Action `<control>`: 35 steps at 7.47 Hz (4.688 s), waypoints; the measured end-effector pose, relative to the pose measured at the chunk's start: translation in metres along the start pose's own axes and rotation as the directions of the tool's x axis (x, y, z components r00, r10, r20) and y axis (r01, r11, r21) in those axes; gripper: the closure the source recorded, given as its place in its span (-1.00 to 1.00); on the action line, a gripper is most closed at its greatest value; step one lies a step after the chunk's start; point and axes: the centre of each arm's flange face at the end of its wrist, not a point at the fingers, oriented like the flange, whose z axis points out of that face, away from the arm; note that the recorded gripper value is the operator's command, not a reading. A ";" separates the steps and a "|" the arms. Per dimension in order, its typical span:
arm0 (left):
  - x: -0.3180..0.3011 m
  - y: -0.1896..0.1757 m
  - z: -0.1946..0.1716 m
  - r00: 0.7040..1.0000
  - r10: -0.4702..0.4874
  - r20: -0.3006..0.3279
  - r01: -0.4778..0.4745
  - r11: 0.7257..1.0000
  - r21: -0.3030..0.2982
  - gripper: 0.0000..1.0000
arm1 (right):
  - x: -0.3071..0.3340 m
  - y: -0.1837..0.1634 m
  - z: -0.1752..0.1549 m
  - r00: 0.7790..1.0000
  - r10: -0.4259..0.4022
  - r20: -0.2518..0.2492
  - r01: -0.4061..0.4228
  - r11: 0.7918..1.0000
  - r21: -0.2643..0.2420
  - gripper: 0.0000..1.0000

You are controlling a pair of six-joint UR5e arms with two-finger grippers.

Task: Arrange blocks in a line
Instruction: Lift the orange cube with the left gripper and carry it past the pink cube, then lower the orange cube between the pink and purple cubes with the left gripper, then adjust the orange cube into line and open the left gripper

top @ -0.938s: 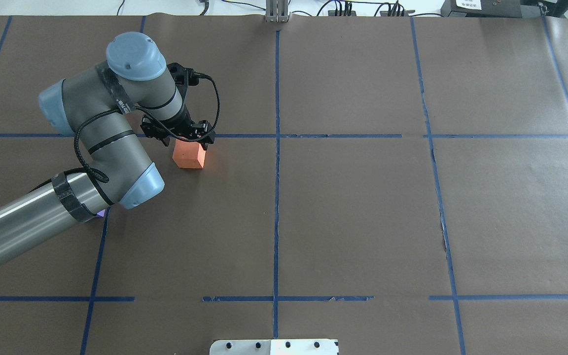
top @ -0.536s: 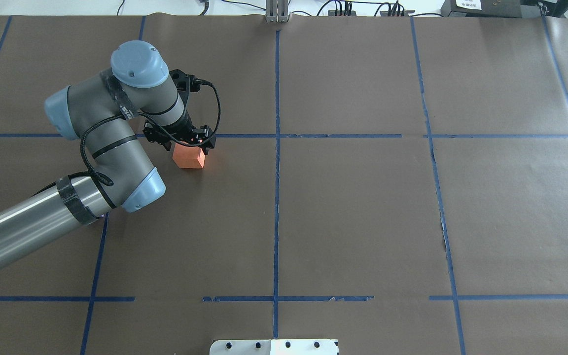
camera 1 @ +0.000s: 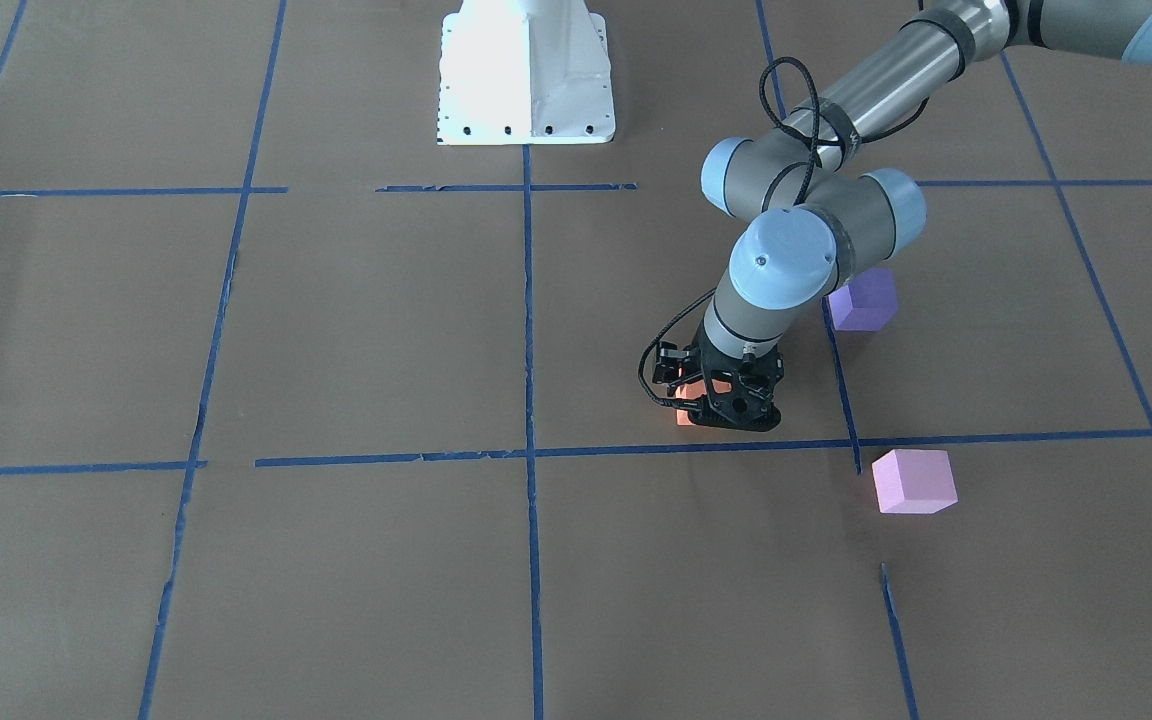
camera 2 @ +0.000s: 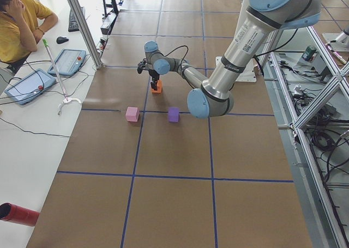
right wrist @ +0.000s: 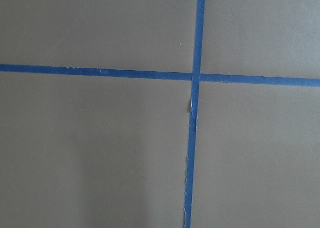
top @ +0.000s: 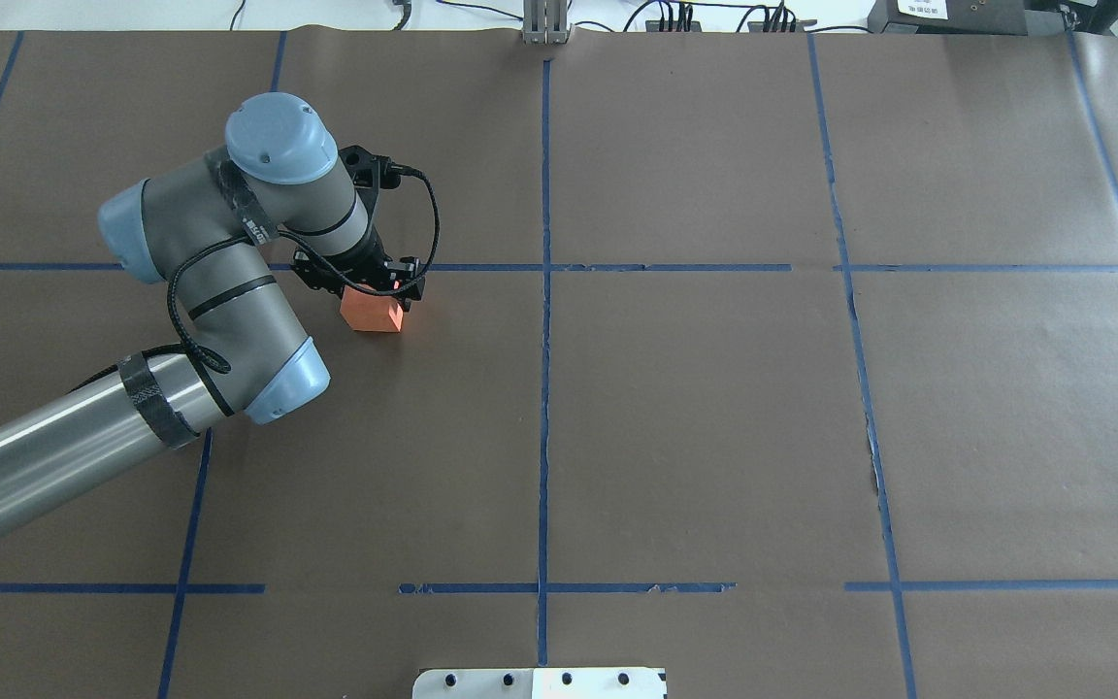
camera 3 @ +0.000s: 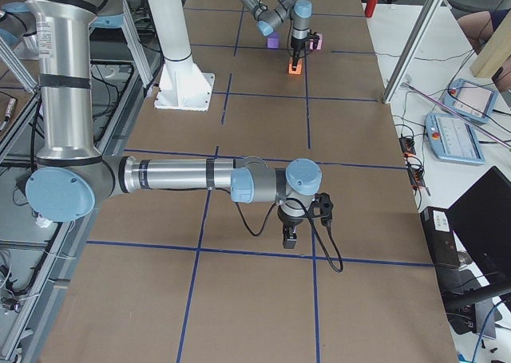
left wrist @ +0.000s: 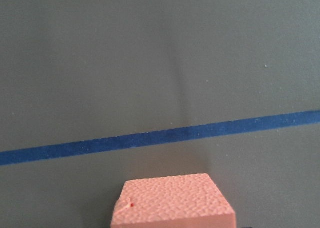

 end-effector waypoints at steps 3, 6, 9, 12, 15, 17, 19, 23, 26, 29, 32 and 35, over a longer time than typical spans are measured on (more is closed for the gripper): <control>-0.002 -0.004 -0.050 1.000 -0.004 -0.010 0.004 0.999 0.036 0.70 | 0.000 0.000 0.000 1.000 -0.001 0.000 0.001 1.000 0.000 -1.00; -0.078 -0.015 -0.117 0.999 -0.023 0.040 0.020 0.997 0.079 0.58 | 0.000 0.000 0.000 1.000 -0.001 0.000 0.001 1.000 0.001 -1.00; -0.208 -0.020 -0.137 0.988 -0.130 0.078 0.124 0.990 0.074 0.52 | 0.000 0.000 0.000 1.000 0.000 0.000 0.000 1.000 0.000 -1.00; -0.322 -0.013 -0.140 0.993 -0.100 0.069 0.100 0.995 0.013 0.44 | 0.000 0.000 0.000 1.000 0.000 0.000 0.000 1.000 0.000 -1.00; -0.369 -0.010 -0.128 0.995 -0.078 0.058 0.079 0.997 -0.009 0.44 | 0.000 0.000 0.000 1.000 0.000 0.000 0.000 1.000 0.000 -1.00; -0.347 -0.009 -0.122 0.995 -0.089 0.038 0.089 0.996 0.002 0.45 | 0.000 0.000 0.000 1.000 0.000 0.000 0.000 1.000 0.000 -1.00; -0.297 0.000 -0.103 0.995 -0.103 0.018 0.103 0.994 -0.019 0.45 | 0.000 0.000 0.000 1.000 0.000 0.000 0.000 1.000 0.000 -1.00; -0.240 0.019 -0.051 0.994 -0.109 -0.016 0.108 0.993 -0.057 0.43 | 0.000 0.000 0.000 1.000 0.000 0.000 0.000 1.000 0.000 -1.00; -0.228 0.024 -0.025 0.992 -0.123 -0.031 0.121 0.990 -0.069 0.38 | 0.000 0.000 0.000 1.000 0.000 0.000 0.000 1.000 0.000 -1.00; -0.228 0.025 -0.019 0.990 -0.142 -0.014 0.141 0.988 -0.060 0.37 | 0.000 0.000 0.000 1.000 0.000 0.000 0.000 1.000 0.000 -1.00; -0.233 0.025 -0.016 0.989 -0.149 0.001 0.149 0.988 -0.051 0.27 | 0.000 0.000 0.000 1.000 0.000 0.000 0.000 1.000 0.000 -1.00; -0.237 0.026 -0.013 0.989 -0.147 0.000 0.147 0.988 -0.049 0.13 | 0.000 0.000 0.000 1.000 0.000 0.000 0.000 1.000 0.000 -1.00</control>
